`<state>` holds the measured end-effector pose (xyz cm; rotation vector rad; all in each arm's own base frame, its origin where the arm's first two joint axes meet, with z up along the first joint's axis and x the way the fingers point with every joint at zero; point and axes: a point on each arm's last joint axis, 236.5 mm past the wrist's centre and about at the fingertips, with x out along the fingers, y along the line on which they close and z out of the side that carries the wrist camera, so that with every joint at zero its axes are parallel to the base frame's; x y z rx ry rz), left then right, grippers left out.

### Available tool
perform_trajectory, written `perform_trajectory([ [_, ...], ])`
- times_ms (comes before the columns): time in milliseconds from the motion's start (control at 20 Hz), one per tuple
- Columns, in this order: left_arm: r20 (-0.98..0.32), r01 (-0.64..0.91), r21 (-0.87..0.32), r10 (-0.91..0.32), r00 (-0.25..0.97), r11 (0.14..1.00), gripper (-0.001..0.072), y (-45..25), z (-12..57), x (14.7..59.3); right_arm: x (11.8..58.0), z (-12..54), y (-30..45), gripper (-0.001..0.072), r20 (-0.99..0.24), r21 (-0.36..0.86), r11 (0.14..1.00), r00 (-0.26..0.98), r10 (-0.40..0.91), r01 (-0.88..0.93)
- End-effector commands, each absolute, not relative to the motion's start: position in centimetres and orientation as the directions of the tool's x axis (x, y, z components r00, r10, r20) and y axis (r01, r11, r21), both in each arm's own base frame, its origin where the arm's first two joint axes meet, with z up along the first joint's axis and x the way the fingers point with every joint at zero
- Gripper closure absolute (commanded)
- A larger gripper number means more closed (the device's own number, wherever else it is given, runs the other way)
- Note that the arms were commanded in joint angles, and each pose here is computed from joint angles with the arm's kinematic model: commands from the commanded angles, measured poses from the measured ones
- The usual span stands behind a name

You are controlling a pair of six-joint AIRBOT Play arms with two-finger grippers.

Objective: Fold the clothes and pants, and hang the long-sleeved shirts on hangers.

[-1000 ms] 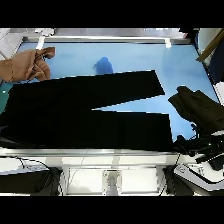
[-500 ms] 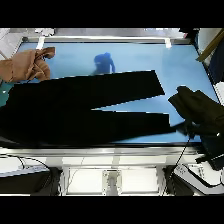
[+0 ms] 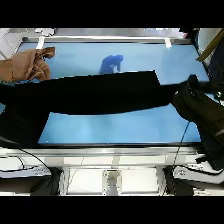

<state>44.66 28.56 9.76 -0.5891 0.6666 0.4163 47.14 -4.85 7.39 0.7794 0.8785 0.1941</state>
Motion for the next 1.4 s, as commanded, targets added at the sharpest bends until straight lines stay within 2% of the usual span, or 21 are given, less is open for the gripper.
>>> perform_trajectory([
  [0, -0.609, -0.553, -0.334, 0.274, 0.744, 0.763, 0.0695, 28.7, 10.7, 50.7, 55.4, 6.3, -5.4, 0.0711, -0.581, 0.681, 0.712, 0.717, 0.385, 0.169],
  [200, -0.626, -0.534, -0.299, 0.259, 0.735, 0.791, 0.0694, 27.4, 6.8, 56.1, 61.1, 2.9, -5.4, 0.0710, -0.563, 0.679, 0.712, 0.751, 0.346, 0.182],
  [350, -0.577, -0.490, -0.303, 0.252, 0.777, 0.817, 0.0695, 25.6, 4.9, 59.8, 63.8, 1.6, -4.7, 0.0708, -0.544, 0.694, 0.693, 0.773, 0.325, 0.197],
  [550, -0.532, -0.497, -0.369, 0.260, 0.806, 0.785, 0.0694, 24.9, 3.7, 61.8, 65.7, 2.5, -5.3, 0.0705, -0.497, 0.719, 0.655, 0.831, 0.251, 0.232],
  [600, -0.528, -0.500, -0.377, 0.262, 0.808, 0.780, 0.0691, 25.0, 3.9, 61.8, 65.7, 2.6, -5.4, 0.0681, -0.495, 0.725, 0.646, 0.832, 0.251, 0.237],
  [650, -0.523, -0.497, -0.376, 0.264, 0.810, 0.782, 0.0631, 25.0, 4.3, 61.7, 65.7, 2.8, -5.7, 0.0510, -0.496, 0.723, 0.649, 0.831, 0.252, 0.235],
  [700, -0.513, -0.496, -0.378, 0.268, 0.815, 0.782, 0.0622, 25.2, 5.2, 61.6, 65.5, 3.2, -5.9, 0.0306, -0.497, 0.726, 0.649, 0.827, 0.263, 0.230],
  [850, -0.446, -0.479, -0.388, 0.295, 0.845, 0.787, 0.0619, 25.8, 10.4, 60.7, 64.2, 4.4, -6.6, 0.0293, -0.520, 0.726, 0.656, 0.789, 0.326, 0.207],
  [900, -0.424, -0.470, -0.390, 0.298, 0.855, 0.792, 0.0545, 25.5, 12.3, 60.2, 63.5, 4.5, -6.8, 0.0294, -0.542, 0.714, 0.670, 0.766, 0.346, 0.202],
  [950, -0.407, -0.459, -0.391, 0.298, 0.864, 0.797, 0.0159, 25.2, 14.0, 59.9, 62.5, 4.2, -7.1, 0.0294, -0.580, 0.687, 0.698, 0.731, 0.359, 0.201],
  [1000, -0.398, -0.442, -0.379, 0.288, 0.871, 0.813, -0.0010, 24.3, 15.6, 59.5, 61.5, 3.6, -7.3, 0.0295, -0.619, 0.658, 0.725, 0.695, 0.366, 0.204],
  [1150, -0.441, -0.342, -0.258, 0.204, 0.874, 0.903, -0.0013, 19.2, 17.5, 58.8, 59.0, 0.9, -8.5, 0.0295, -0.728, 0.570, 0.783, 0.593, 0.343, 0.248],
  [1350, -0.479, -0.143, -0.151, 0.054, 0.876, 0.978, -0.0013, 9.6, 17.5, 60.0, 57.5, -3.1, -8.6, 0.0293, -0.775, 0.568, 0.776, 0.498, 0.390, 0.276],
])
